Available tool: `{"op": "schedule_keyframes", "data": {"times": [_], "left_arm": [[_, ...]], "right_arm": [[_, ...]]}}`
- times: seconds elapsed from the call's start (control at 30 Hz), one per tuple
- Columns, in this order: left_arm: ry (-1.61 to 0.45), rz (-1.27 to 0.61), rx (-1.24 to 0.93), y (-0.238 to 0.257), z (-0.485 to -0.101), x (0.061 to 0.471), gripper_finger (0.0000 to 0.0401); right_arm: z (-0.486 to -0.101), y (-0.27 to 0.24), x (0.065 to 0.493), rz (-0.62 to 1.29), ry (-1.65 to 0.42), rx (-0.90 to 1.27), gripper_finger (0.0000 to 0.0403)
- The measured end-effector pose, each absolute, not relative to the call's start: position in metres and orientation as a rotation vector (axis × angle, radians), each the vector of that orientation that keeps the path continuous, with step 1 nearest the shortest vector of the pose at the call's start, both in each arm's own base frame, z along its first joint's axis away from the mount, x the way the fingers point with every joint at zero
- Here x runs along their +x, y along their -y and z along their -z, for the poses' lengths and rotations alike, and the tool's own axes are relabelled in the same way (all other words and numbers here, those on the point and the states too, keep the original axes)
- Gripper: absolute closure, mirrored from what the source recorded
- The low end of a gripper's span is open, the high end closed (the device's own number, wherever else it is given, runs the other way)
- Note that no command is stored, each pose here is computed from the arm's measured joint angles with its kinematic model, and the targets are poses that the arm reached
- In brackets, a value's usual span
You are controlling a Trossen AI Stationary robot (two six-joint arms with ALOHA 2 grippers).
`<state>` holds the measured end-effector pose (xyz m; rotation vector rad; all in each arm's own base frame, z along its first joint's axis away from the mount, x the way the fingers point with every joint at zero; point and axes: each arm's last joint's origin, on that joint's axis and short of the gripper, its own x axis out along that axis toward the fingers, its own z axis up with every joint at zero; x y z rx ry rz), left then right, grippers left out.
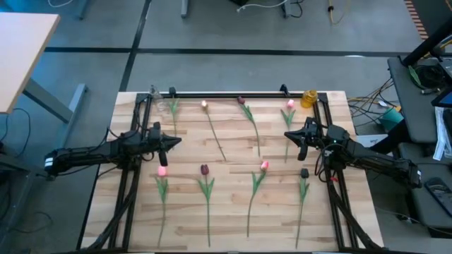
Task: Sort flowers into vase by color
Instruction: Put the top left pink flower into the transparent vase
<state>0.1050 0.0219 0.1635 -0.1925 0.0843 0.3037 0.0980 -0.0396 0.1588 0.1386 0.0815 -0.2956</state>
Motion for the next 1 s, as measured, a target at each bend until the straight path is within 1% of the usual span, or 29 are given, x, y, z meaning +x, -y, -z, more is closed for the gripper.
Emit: {"op": "schedule_keyframes", "data": {"times": [0.07,0.17,0.27,0.33,0.43,0.57,0.67,0.73,0.87,1.0], "left_arm": [[0.019,-0.303,-0.313,-0.022,-0.172,0.105,0.0401],[0.171,-0.350,-0.471,-0.024,-0.183,0.105,0.0401],[0.294,-0.341,-0.511,-0.025,-0.193,0.104,0.0401],[0.306,-0.329,-0.516,-0.025,-0.197,0.105,0.0401],[0.239,-0.356,-0.575,-0.026,-0.205,0.109,0.0401],[0.010,-0.500,-0.621,-0.030,-0.219,0.121,0.0401],[-0.129,-0.565,-0.665,-0.033,-0.231,0.138,0.0401],[-0.171,-0.587,-0.697,-0.036,-0.238,0.154,0.0401],[-0.233,-0.642,-0.799,-0.043,-0.238,0.195,0.0401],[-0.289,-0.776,-0.874,-0.056,-0.229,0.238,0.0401]], "right_arm": [[-0.159,0.040,0.098,0.295,-0.082,0.138,0.0394],[-0.159,0.040,0.098,0.296,-0.081,0.138,0.0394],[-0.159,0.040,0.098,0.296,-0.082,0.138,0.0394],[-0.159,0.040,0.098,0.296,-0.081,0.139,0.0394],[-0.159,0.040,0.098,0.296,-0.082,0.138,0.0394],[-0.159,0.040,0.098,0.295,-0.081,0.139,0.0394],[-0.159,0.040,0.098,0.296,-0.082,0.138,0.0394],[-0.159,0.040,0.098,0.296,-0.081,0.138,0.0394],[-0.159,0.040,0.098,0.296,-0.081,0.139,0.0394],[-0.159,0.040,0.098,0.296,-0.082,0.138,0.0394]]}}
